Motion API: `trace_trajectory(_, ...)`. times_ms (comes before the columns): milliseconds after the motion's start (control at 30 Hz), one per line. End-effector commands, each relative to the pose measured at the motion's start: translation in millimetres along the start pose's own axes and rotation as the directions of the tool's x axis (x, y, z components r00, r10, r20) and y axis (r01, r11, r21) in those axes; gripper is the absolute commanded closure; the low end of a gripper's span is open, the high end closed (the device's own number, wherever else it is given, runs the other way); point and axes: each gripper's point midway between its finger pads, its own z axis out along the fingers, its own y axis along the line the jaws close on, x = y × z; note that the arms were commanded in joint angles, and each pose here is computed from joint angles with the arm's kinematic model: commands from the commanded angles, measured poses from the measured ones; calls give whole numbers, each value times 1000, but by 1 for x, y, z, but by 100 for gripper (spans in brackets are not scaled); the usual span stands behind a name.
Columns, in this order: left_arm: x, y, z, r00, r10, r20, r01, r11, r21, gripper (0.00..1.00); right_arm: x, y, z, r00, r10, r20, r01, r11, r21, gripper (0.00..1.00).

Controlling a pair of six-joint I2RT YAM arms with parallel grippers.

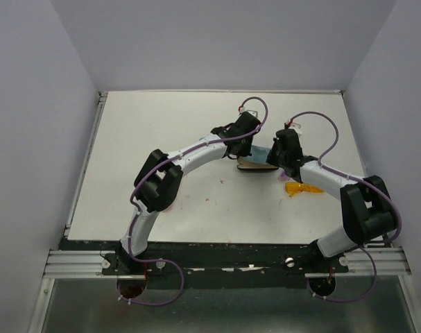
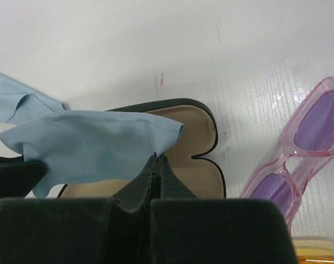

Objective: Organize the sunglasses
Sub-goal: Place the folded cleaning cloth in the sunglasses case.

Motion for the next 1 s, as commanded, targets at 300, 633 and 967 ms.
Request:
trace_trajectory(300,18,7,20,998,-16,-68,13,999,-46,100,-9,-11,18,999,13,30,-15,999,43,99)
trace_trajectory(633,29,7,27,993,-46,-107,42,998,-36,100,-2,-13,21,1000,16,8,-16,999,36,99)
trace_trajectory(967,31,10,27,990,-66,-127,58,996,-63,100,1,-16,25,1000,27,2,-27,999,41,99)
